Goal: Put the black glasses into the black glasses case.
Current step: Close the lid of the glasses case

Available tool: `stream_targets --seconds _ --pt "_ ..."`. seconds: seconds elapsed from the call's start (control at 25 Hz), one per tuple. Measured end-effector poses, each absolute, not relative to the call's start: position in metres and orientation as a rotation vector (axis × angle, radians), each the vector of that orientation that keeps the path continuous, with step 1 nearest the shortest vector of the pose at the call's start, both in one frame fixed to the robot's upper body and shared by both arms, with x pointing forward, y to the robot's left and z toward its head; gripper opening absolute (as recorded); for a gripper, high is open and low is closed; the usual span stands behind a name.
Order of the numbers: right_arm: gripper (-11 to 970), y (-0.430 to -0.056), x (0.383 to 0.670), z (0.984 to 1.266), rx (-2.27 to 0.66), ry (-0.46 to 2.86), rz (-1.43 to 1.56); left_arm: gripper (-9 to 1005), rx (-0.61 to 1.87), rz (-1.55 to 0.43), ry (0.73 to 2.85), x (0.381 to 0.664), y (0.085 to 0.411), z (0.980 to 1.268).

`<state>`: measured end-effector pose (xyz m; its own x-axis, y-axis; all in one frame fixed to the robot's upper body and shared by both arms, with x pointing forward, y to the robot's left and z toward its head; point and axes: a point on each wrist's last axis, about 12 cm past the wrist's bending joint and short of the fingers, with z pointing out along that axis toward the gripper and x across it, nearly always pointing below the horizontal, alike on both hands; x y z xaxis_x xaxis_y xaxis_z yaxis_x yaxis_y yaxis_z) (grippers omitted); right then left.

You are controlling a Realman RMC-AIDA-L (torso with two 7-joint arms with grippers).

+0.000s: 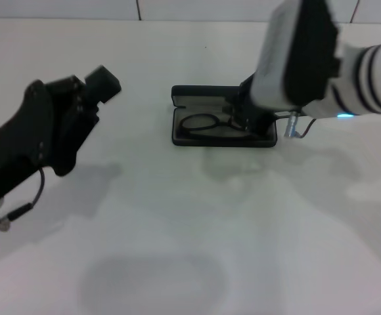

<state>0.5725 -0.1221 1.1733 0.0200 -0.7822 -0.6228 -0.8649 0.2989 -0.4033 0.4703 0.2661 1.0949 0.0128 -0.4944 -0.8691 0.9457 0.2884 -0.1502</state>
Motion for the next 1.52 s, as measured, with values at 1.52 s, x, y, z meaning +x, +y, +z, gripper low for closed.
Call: stream_targets --seconds 1.52 --pt "170 -0.367 0.437 1.096 -0.543 1.632 1.068 183 1.157 -0.735 1.839 0.643 0.118 1.123"
